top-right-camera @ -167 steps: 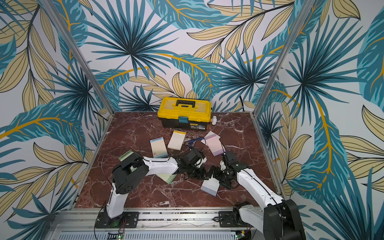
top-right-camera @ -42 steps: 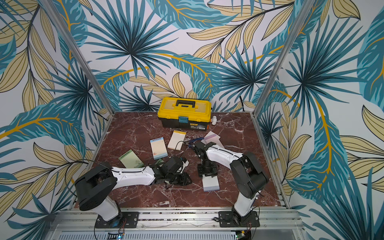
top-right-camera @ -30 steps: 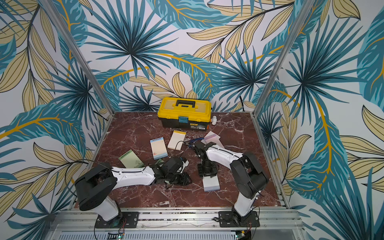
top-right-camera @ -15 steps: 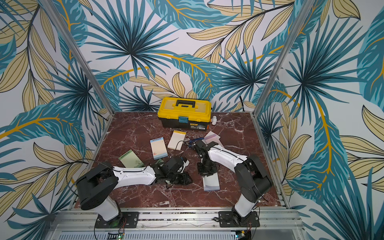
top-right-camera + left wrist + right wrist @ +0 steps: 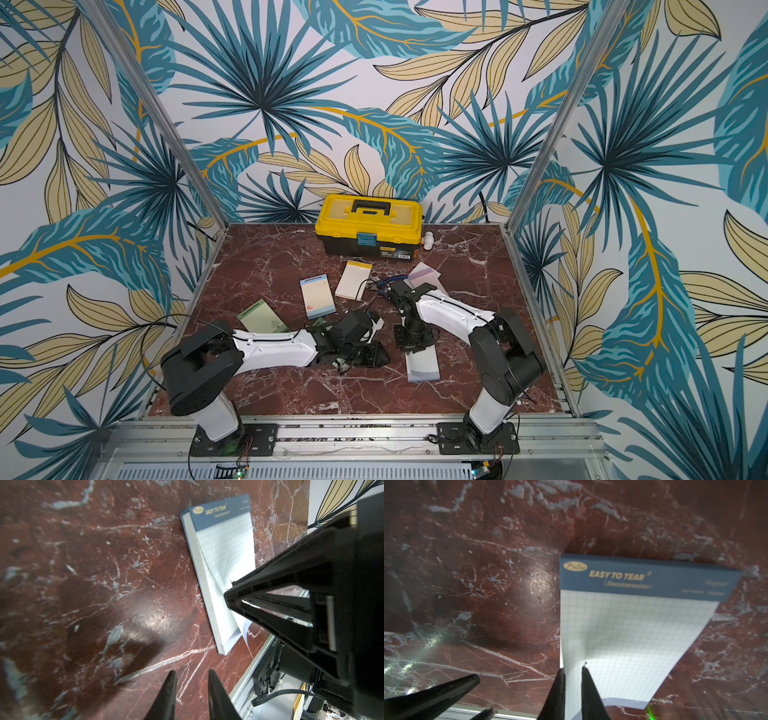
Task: Tear off pages from different memo pads
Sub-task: Pick up the memo pad from the center of the board.
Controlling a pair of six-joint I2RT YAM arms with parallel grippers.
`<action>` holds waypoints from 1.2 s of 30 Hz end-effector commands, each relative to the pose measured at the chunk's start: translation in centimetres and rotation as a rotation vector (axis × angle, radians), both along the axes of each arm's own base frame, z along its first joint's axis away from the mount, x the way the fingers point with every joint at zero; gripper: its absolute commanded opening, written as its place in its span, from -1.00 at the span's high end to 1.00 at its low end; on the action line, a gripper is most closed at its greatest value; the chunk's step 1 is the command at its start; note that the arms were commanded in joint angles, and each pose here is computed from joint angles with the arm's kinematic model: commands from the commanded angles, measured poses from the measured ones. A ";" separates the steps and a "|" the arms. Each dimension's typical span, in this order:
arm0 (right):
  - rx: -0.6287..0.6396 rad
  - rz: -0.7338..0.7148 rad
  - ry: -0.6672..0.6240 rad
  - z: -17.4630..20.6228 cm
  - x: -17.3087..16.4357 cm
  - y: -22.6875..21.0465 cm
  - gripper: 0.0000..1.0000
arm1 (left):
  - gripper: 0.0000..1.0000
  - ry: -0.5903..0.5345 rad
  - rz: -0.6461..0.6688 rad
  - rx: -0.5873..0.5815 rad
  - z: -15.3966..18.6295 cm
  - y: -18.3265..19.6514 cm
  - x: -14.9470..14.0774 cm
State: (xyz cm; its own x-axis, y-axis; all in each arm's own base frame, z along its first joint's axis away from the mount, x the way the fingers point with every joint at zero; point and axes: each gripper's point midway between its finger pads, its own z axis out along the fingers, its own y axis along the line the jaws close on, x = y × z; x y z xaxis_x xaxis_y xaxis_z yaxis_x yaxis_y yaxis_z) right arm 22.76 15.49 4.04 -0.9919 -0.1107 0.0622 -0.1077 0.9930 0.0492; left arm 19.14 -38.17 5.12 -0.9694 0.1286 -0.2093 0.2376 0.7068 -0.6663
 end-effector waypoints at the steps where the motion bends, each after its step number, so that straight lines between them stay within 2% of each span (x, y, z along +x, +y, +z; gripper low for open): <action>1: -0.027 0.006 -0.002 0.6 -0.6 -0.7 0.82 | 0.50 -0.011 -0.026 -0.035 0.7 -1.4 0.1; 12: -0.048 0.027 -0.021 1.4 -0.2 -1.1 0.86 | 0.53 -0.008 -0.039 -0.058 0.8 -3.0 0.2; 20: -0.055 0.031 -0.026 1.3 -0.1 -1.2 0.87 | 0.51 -0.003 -0.059 -0.135 1.5 -5.9 0.3; 24: -0.055 0.024 -0.026 1.3 0.0 -1.3 0.87 | 0.51 0.002 -0.067 -0.137 1.2 -6.9 0.2; 29: -0.042 0.007 -0.026 1.2 0.1 -1.3 0.87 | 0.53 0.037 -0.024 -0.190 0.4 -7.6 0.1; 33: -0.035 0.003 -0.023 1.2 0.1 -1.4 0.87 | 0.53 0.048 0.041 -0.287 0.8 -8.1 0.7; 36: -0.024 -0.005 -0.023 1.3 0.2 -1.4 0.87 | 0.54 0.056 0.059 -0.302 0.7 -8.7 1.0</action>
State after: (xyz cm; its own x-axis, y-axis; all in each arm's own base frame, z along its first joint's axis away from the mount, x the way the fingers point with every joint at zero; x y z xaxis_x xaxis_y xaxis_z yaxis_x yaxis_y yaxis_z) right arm 22.99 13.66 4.79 -0.9929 -0.1085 0.0489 -0.1091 0.9940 -0.0095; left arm 19.43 -45.22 4.18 -0.9858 0.0619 -0.1563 0.1637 0.5642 -0.8092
